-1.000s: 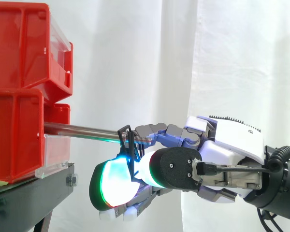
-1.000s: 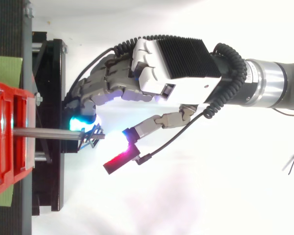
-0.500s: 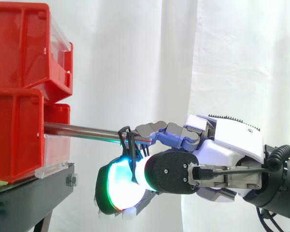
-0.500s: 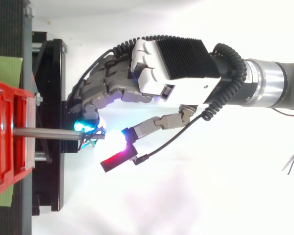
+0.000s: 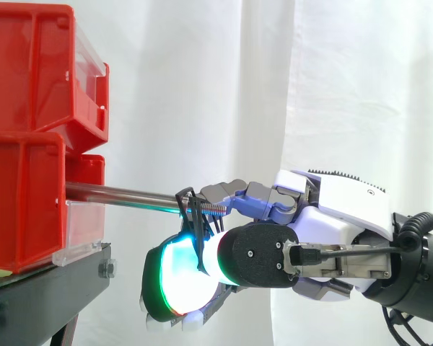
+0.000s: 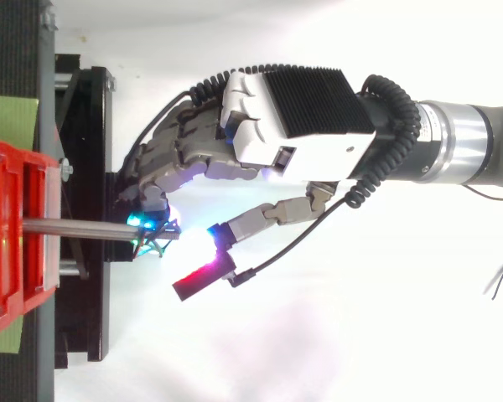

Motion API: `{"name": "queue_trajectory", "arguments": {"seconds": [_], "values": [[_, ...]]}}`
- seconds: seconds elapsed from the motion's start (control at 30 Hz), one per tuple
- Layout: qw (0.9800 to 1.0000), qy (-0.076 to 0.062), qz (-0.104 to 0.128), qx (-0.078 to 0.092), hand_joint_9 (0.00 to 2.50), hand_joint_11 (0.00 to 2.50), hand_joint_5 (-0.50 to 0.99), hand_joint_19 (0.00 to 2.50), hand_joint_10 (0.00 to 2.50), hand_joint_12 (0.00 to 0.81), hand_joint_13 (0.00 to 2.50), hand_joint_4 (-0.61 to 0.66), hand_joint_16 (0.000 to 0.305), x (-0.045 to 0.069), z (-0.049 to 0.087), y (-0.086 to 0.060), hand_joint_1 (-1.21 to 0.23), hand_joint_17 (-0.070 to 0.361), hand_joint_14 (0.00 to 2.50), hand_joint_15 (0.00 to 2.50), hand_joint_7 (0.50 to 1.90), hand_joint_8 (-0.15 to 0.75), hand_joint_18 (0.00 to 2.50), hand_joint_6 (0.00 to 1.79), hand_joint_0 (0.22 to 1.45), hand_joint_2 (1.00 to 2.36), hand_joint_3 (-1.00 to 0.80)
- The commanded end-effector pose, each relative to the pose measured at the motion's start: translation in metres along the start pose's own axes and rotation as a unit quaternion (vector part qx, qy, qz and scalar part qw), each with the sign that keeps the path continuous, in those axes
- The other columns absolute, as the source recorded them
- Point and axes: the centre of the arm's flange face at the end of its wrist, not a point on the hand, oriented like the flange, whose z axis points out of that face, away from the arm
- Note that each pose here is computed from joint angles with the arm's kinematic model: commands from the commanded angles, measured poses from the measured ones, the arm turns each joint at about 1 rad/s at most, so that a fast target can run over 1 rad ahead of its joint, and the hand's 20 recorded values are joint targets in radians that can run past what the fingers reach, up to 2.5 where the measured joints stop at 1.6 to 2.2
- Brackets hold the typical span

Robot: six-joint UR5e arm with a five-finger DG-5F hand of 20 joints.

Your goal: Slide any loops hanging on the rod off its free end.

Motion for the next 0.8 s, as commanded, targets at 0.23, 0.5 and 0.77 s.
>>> {"name": "queue_trajectory", "arguments": {"seconds": [0.23,0.5,0.77], "values": [[0.9993,0.031,-0.002,0.023,0.79,0.25,-0.21,0.43,0.01,0.256,0.83,-0.07,0.038,-0.006,-0.002,0.008,-0.68,0.085,0.01,0.15,0.99,0.243,0.8,0.92,0.61,1.02,-0.24],[0.9988,0.038,-0.004,0.03,0.8,0.26,-0.21,0.43,0.01,0.256,0.83,-0.08,0.037,-0.009,-0.002,0.012,-0.68,0.084,0.01,0.16,0.98,0.241,0.8,0.92,0.62,1.02,-0.25],[0.9972,0.057,-0.015,0.046,0.8,0.25,-0.21,0.43,0.01,0.255,0.83,-0.08,0.038,-0.037,0.001,0.038,-0.69,0.085,0.01,0.15,0.99,0.241,0.8,0.91,0.62,1.02,-0.25]]}}
